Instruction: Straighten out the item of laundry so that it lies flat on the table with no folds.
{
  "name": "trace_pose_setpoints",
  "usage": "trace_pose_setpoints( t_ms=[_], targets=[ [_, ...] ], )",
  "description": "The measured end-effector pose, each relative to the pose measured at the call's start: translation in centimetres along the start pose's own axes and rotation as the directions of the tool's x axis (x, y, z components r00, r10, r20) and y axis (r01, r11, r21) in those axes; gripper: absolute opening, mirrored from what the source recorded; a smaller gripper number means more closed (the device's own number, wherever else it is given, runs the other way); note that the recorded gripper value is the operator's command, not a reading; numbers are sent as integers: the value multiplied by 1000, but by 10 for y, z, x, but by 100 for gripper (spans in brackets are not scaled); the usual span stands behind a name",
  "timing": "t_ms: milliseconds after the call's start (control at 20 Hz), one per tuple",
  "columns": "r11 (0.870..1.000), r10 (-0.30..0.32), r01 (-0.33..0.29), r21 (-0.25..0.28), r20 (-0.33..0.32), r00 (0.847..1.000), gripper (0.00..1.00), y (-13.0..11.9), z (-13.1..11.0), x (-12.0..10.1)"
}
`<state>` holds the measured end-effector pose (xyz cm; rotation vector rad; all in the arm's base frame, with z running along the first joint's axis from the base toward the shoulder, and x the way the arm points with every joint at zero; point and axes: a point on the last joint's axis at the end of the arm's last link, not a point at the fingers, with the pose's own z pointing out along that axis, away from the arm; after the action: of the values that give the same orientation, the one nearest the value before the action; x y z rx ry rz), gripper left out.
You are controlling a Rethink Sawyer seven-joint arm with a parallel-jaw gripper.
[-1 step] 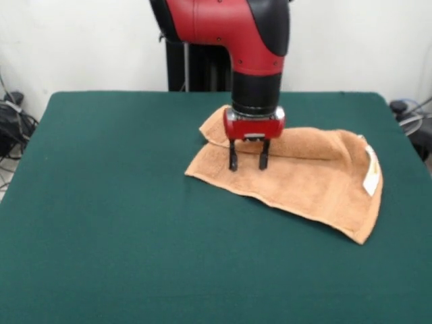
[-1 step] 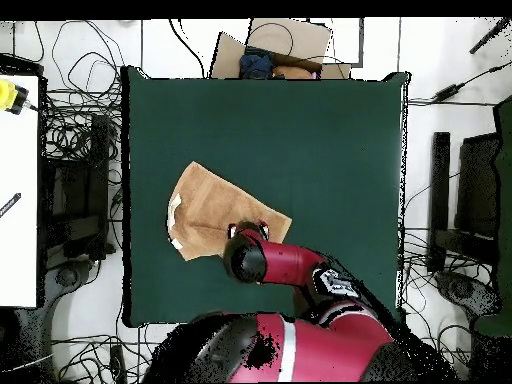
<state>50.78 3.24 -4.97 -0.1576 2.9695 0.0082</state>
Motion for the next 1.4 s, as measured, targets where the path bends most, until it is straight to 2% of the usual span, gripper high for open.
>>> trace_pose_setpoints(
  t_ms=[50, 100, 350, 700, 1050, 1400],
  targets=[
    [1000, 1, -1, -1, -4, 1000, 100, -1, -1, 3],
    [1000, 5, -5, -7, -24, 1000, 100, -5, -8, 17],
    [1000, 9, -11, -22, -62, 998, 100, -9, -16, 43],
    [1000, 4, -6, -27, -71, 997, 100, -10, -20, 50],
    [1000, -1, -2, -30, -113, 994, 100, -10, -38, 52],
    [999, -27, 21, -40, -154, 988, 100, 4, -33, 64]
  ],
)
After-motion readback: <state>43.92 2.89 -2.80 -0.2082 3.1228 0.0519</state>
